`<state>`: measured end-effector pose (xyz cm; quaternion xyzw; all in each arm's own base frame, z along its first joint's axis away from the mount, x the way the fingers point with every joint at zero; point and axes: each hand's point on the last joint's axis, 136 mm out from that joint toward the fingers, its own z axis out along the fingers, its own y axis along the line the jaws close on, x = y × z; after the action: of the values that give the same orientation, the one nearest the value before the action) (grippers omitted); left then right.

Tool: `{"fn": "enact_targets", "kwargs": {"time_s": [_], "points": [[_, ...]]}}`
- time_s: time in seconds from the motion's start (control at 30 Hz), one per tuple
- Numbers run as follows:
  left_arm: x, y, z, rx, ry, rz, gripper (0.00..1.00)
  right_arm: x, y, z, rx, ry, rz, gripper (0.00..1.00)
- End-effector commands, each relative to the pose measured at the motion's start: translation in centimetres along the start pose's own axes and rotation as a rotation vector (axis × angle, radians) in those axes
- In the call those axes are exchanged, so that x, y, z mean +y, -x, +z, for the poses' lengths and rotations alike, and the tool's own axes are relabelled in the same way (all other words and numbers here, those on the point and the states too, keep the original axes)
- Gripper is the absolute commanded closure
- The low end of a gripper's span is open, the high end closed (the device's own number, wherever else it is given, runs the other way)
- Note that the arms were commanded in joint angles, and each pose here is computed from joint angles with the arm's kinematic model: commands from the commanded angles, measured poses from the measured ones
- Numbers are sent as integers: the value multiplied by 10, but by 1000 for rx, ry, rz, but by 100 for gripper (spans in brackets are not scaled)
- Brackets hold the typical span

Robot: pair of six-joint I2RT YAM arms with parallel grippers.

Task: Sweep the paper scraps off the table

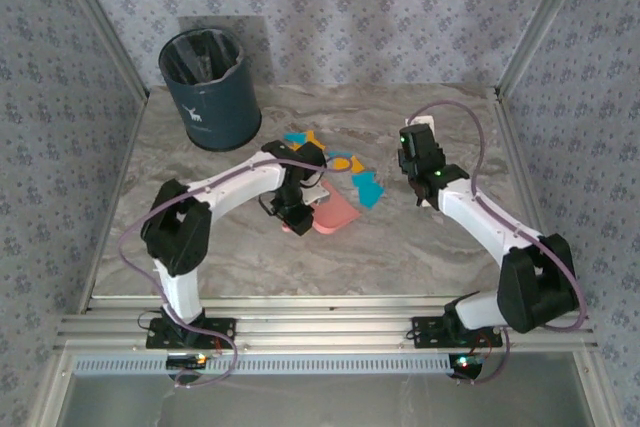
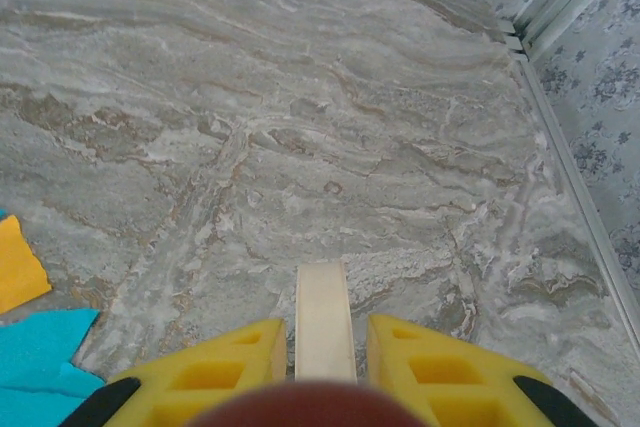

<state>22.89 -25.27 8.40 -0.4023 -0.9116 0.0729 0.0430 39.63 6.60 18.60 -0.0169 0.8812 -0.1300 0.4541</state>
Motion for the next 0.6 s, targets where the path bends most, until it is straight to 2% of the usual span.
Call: {"fn": "enact_targets", "kwargs": {"time_s": [0.0,0.27,0.57], "points": [[-7,-1,1,53,-37,27,100,6,23,2,-61,17,-7,100],[-14,7,10,101,-98,44,100,49,24,11,-54,152,-79,100],[-12,11,22,150,-101,28,100,98,24,10,-48,329,-150,100]]}}
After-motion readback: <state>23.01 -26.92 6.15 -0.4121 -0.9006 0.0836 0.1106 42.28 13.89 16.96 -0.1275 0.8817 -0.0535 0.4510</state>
